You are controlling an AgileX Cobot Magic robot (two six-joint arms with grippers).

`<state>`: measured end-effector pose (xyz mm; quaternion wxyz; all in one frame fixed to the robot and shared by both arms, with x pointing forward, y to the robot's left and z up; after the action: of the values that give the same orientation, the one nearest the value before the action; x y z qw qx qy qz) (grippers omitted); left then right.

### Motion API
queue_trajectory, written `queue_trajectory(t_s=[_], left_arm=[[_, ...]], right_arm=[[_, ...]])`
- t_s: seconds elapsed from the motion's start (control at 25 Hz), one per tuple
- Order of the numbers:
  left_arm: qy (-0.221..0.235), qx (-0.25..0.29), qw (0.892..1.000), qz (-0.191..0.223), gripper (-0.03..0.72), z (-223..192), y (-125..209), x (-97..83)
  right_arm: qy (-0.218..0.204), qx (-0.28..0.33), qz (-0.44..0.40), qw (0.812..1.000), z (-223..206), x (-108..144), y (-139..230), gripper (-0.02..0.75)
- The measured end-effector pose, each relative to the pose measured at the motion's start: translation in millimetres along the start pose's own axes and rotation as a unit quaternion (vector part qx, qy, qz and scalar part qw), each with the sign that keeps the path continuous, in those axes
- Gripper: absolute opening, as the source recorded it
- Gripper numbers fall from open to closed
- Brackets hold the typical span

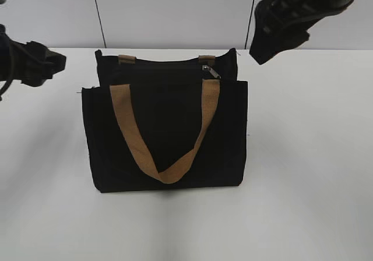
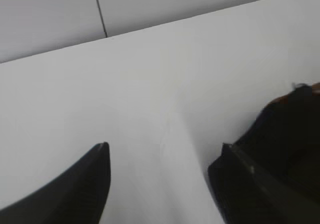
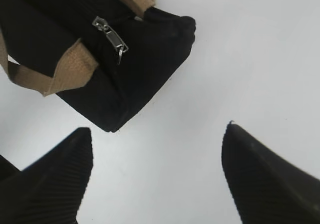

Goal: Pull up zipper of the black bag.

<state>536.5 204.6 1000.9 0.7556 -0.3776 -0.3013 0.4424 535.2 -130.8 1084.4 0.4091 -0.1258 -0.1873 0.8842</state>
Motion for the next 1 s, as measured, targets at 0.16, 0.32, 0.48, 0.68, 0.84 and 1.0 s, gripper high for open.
queue_trajectory(t_s=[0.16,0.32,0.48,0.68,0.84,1.0], left_arm=[[-0.043,-0.008,0.999,-0.03,0.514,0.0,-5.8,-9.7],[-0.096,0.009,0.993,-0.075,0.514,-2.6,-2.2,-0.9],[-0.111,0.069,0.988,-0.083,0.514,-0.9,12.6,-0.1],[-0.092,0.176,0.973,-0.116,0.514,12.7,30.1,-21.6],[-0.068,0.211,0.97,-0.102,0.522,43.5,22.8,-41.2],[0.003,0.215,0.973,-0.083,0.545,93.4,15.8,-57.7]], right_arm=[[0.005,0.005,-0.012,1.0,5.0,4.1,28.5,0.603],[0.006,0.015,-0.024,1.0,7.5,10.6,65.3,0.596],[0.007,0.006,-0.036,0.999,15.8,16.1,92.9,0.597],[0.009,-0.006,-0.041,0.999,24.2,20.5,114.8,0.597],[0.009,-0.034,-0.044,0.998,40.2,24.8,129.3,0.597],[0.004,-0.044,-0.047,0.998,50.4,32.3,158.0,0.597]])
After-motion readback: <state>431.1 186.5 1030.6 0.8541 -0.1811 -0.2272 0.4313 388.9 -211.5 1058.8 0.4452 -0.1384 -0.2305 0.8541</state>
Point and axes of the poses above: a point on each arm's last joint axis where the gripper is mounted, z pointing back along that axis away from the gripper, x along the wrist's bending axis when the last joint is at zero, y = z × x, the point moved 4 cm from there along -z, pointing out along that axis toward the gripper, and after that the axes turned 4 degrees about -z, right-handed, at the moved point
